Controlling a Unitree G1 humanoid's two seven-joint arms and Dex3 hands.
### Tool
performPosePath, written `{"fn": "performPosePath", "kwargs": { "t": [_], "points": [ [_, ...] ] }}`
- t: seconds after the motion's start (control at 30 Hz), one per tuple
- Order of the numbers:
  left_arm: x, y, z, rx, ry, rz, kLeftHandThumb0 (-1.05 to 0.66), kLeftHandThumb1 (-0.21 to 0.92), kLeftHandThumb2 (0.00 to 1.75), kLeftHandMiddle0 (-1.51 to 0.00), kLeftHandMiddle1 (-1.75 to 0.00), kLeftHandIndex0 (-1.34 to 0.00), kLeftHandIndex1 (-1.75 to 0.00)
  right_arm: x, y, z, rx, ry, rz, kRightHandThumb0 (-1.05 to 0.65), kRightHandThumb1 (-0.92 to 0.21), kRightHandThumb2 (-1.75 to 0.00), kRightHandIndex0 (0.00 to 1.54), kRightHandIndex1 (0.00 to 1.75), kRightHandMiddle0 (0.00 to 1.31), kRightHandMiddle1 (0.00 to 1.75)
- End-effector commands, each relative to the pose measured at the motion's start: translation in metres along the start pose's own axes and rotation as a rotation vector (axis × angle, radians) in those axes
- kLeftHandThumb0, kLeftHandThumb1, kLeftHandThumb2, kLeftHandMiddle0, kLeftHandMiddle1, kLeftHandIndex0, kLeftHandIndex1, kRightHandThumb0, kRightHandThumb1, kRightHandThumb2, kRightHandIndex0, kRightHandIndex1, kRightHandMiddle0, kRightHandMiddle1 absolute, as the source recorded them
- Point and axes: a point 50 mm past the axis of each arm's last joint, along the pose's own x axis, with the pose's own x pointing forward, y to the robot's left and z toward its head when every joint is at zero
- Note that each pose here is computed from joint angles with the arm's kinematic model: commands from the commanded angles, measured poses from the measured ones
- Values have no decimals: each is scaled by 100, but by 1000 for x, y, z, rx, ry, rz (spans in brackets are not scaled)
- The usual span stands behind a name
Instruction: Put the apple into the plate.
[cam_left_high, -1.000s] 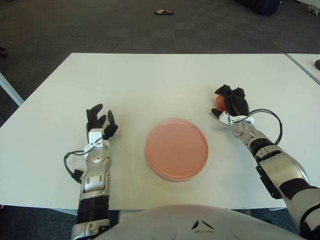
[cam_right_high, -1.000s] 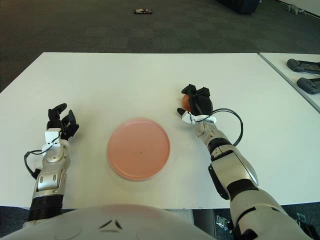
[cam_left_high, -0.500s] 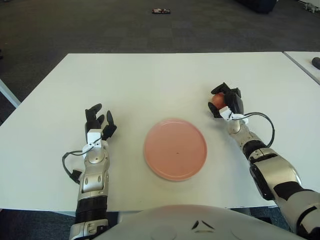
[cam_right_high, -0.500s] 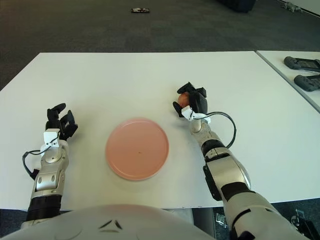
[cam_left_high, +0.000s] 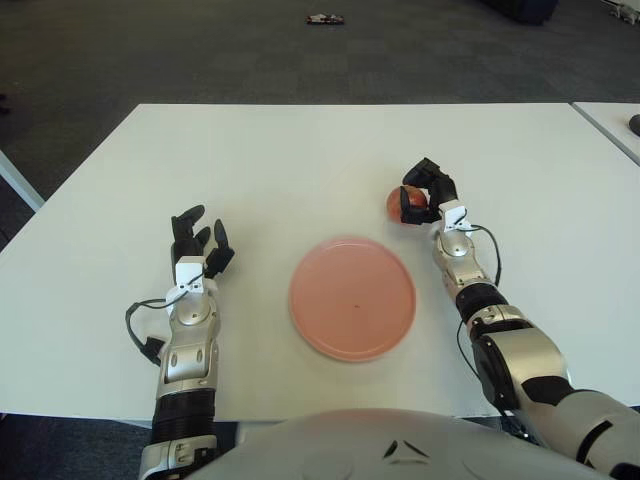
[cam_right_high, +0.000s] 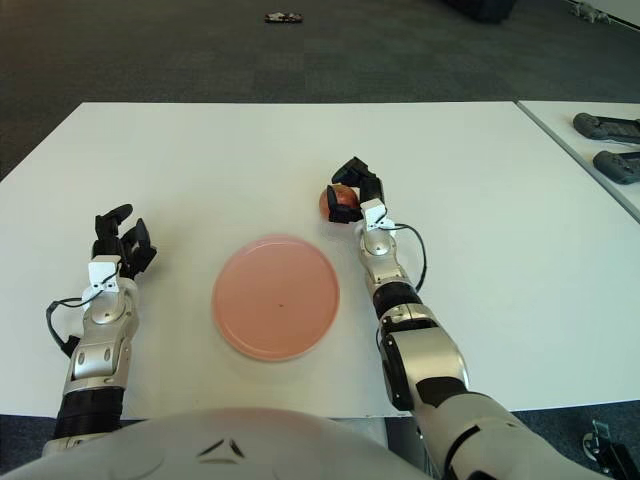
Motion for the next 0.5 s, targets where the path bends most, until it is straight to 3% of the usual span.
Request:
{"fn": "performPosePath", "kwargs": {
  "t": [0.0, 0.47],
  "points": [
    [3, 1, -2, -5, 5, 6, -70, 92, 76, -34, -39, 0, -101, 4, -7, 9, 65, -16, -22, -48, -28, -136, 122, 175, 63, 175],
    [3, 1, -1, -7, -19, -3, -70, 92, 77, -33, -39, 0, -100, 11, -5, 30, 188, -55, 11, -48, -27, -136, 121, 175, 64, 175]
  ]
}}
